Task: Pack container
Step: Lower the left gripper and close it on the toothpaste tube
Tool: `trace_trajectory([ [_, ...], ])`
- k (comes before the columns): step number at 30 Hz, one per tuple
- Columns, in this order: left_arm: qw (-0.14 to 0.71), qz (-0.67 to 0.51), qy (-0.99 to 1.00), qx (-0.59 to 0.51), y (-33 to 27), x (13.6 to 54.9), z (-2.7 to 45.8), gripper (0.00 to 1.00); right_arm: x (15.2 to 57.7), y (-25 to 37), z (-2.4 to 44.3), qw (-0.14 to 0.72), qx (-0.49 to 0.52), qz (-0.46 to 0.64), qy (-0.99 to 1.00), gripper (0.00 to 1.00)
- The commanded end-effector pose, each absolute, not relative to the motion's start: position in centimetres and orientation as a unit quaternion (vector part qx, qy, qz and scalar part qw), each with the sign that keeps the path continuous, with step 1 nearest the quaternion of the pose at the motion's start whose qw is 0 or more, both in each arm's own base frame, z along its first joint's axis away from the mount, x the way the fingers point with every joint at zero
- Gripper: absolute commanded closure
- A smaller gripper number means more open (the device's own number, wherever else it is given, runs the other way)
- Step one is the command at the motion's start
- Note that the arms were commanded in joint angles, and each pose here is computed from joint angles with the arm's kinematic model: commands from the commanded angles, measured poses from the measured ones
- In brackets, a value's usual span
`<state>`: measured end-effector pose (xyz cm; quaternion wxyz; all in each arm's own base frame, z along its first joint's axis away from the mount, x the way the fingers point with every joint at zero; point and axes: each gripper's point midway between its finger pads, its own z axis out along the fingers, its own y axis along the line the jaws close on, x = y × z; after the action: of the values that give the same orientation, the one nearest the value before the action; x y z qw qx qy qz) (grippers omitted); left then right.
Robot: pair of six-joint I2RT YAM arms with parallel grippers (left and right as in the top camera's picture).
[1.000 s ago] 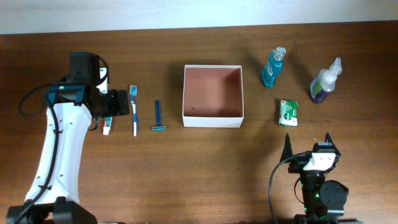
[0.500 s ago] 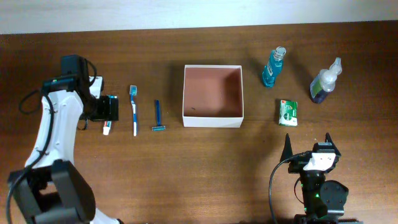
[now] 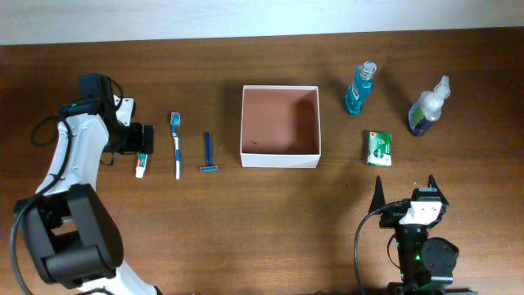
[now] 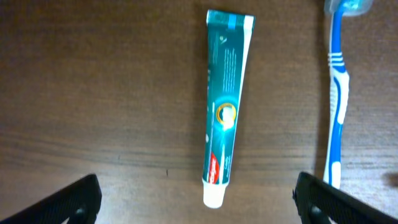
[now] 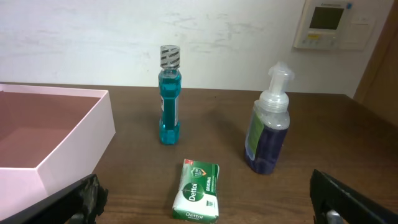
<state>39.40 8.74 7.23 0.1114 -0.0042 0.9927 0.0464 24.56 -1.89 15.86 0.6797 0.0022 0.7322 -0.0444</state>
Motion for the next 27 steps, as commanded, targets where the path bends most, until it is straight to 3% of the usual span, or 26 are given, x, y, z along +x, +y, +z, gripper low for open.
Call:
trace_trajectory([
  [1, 0.115, 0.041, 0.992, 0.019, 8.7, 40.6, 6.3, 0.01, 24.6, -1.5, 15.7, 0.680, -0.007, -0.040, 0.732, 0.02],
  [18, 0.060, 0.028, 0.998, 0.020, 8.5, 39.9, 1.5, 0.01, 24.6, -1.5, 15.7, 0.680, -0.007, -0.040, 0.732, 0.02],
  [27, 0.063, 0.029, 0.997, 0.020, 8.6, 40.1, 1.3, 0.00, 24.6, -1.5, 15.7, 0.680, -0.007, -0.040, 0.732, 0.02],
])
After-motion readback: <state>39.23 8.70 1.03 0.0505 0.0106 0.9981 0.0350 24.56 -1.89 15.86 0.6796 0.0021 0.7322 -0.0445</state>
